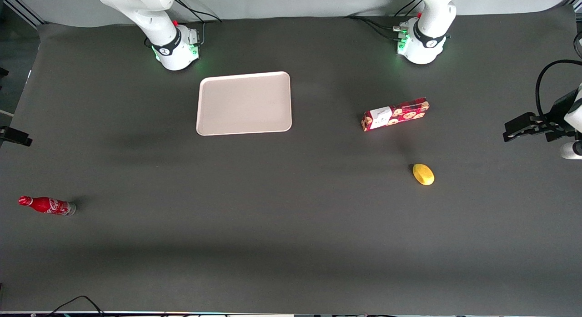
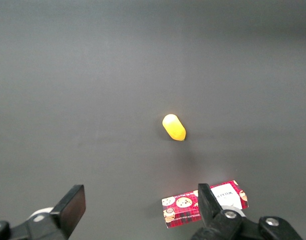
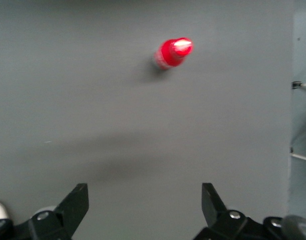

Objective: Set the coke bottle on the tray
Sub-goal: 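Move the right gripper, open, toward the red Coca-Cola bottle, then lower the open right gripper over the bottle's neck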

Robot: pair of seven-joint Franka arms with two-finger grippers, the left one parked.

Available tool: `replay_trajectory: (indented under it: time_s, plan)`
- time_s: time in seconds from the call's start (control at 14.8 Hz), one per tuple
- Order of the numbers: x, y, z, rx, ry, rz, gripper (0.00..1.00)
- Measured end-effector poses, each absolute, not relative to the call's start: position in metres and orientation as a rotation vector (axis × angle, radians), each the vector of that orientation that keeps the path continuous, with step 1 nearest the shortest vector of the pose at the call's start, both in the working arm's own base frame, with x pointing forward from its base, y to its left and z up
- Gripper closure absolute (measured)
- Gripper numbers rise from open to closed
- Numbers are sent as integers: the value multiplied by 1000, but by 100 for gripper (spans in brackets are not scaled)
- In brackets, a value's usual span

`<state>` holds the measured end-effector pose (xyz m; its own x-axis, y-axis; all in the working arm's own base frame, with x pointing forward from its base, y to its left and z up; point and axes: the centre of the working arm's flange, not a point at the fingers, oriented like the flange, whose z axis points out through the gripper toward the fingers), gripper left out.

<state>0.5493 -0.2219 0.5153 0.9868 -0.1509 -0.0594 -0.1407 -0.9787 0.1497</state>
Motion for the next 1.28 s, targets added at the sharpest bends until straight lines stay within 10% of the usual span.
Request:
replay_trajectory:
  time_s: [1.28]
  plan:
    - [619, -341, 324, 3114, -208, 112, 0]
